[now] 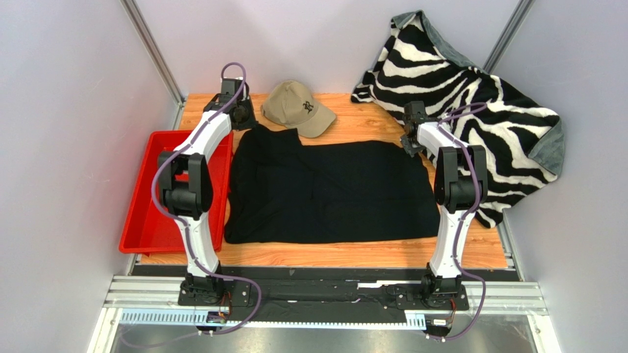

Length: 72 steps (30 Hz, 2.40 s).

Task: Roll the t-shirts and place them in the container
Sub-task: Fold the T-shirt at the center of the board.

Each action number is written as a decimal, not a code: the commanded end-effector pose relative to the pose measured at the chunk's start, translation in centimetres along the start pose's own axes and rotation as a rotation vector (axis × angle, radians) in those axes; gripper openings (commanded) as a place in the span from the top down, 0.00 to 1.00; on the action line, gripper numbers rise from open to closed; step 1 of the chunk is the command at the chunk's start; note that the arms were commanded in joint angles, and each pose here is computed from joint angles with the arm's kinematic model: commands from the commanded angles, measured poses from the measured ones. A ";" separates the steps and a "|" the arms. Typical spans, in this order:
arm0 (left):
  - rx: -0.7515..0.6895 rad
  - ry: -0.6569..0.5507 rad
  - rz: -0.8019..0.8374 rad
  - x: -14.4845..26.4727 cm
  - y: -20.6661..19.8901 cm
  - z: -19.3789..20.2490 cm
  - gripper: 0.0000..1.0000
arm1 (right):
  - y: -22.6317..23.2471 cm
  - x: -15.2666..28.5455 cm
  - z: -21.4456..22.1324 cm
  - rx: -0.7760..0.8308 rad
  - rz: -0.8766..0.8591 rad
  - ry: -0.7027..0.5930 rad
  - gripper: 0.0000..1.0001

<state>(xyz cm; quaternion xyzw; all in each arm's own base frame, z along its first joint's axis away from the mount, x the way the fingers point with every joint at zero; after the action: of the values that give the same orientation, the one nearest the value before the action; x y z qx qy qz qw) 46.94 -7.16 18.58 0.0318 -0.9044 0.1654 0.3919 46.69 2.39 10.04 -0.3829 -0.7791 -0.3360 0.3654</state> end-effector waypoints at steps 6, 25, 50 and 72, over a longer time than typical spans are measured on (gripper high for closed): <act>0.047 -0.121 0.066 4.9 -0.8 -1.4 1.00 | -0.8 3.7 -1.5 -0.007 -0.057 -0.033 1.00; 0.111 -0.091 0.050 10.7 1.0 2.9 1.00 | -4.7 8.4 -2.2 0.021 -0.069 -0.084 1.00; 0.201 0.095 0.001 15.3 4.6 12.7 1.00 | -14.6 10.3 0.6 0.107 0.014 -0.081 1.00; 0.203 0.172 -0.031 15.3 6.5 17.2 1.00 | -17.5 9.9 2.9 0.150 0.022 -0.020 1.00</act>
<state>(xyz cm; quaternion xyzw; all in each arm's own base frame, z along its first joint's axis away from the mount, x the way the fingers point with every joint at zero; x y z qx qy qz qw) 23.90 -5.44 17.05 0.0733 -0.8468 0.2444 0.4667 26.50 0.07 12.01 -0.3704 -0.7904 -0.2685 0.4073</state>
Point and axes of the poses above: each gripper's point midway between its finger pads, its own x axis back along the fingers, its own y axis along the line the jaws close on, z = x × y, the point moved 8 cm from there along x, back along the fingers, and after that the axes turned 5 degrees about x, right-handed, at the moved point
